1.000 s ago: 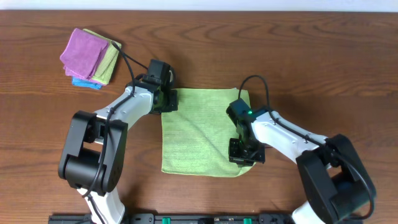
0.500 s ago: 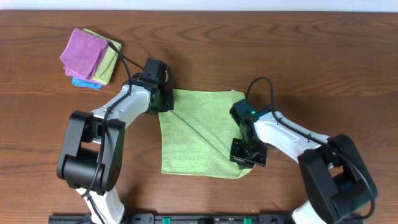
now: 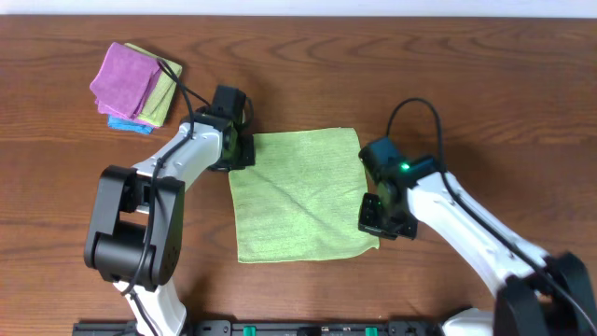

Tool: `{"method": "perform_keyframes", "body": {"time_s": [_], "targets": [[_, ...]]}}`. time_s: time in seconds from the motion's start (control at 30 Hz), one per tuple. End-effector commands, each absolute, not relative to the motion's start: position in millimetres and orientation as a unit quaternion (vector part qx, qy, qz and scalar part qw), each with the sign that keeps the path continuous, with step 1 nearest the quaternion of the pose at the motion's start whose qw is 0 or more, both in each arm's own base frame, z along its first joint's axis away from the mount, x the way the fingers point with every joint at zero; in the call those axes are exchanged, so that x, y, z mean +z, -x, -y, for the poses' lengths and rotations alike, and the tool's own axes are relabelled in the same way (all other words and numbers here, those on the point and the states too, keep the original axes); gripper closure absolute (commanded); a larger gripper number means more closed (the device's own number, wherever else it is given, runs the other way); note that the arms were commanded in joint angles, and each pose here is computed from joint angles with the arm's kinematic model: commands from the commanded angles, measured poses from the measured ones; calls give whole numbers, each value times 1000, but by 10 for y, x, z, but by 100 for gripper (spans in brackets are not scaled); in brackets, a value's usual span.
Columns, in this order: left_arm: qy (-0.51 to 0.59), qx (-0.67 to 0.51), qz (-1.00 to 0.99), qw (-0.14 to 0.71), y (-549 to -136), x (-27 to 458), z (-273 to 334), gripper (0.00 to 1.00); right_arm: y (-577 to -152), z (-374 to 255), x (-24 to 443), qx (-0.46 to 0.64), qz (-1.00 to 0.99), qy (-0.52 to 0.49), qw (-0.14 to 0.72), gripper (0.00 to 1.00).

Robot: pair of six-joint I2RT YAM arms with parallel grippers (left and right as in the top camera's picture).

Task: Fold the cloth
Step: 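Release the cloth and pull both grippers back toward the near edge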

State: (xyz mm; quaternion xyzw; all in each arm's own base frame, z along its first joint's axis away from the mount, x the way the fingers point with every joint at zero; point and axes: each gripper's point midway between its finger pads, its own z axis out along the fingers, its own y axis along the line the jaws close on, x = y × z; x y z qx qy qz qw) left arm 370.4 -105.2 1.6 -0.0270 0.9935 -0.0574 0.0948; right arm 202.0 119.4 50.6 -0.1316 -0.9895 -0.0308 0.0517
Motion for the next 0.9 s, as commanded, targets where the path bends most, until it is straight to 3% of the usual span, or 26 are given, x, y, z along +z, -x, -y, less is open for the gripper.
{"method": "perform_keyframes", "body": {"time_s": [0.0, 0.23, 0.5, 0.73, 0.87], "targets": [[37, -55, -989, 136, -3907, 388, 1022, 94, -2128, -1192, 709, -47, 993, 110, 6, 98], [37, -66, -982, 173, -3866, 1184, 1011, 94, -2028, -1352, 899, -112, 991, 70, 10, 98], [25, -127, -984, 122, -3073, 1670, 1017, 94, -2066, -1335, 968, -180, 982, 58, 29, 99], [38, -160, -969, 183, -2354, 1990, 896, 94, -2053, -1123, 995, -228, 970, 75, 34, 98], [62, -181, -959, 210, -1871, 1844, 811, 94, -1909, -1079, 867, -236, 967, 82, 42, 98]]}}
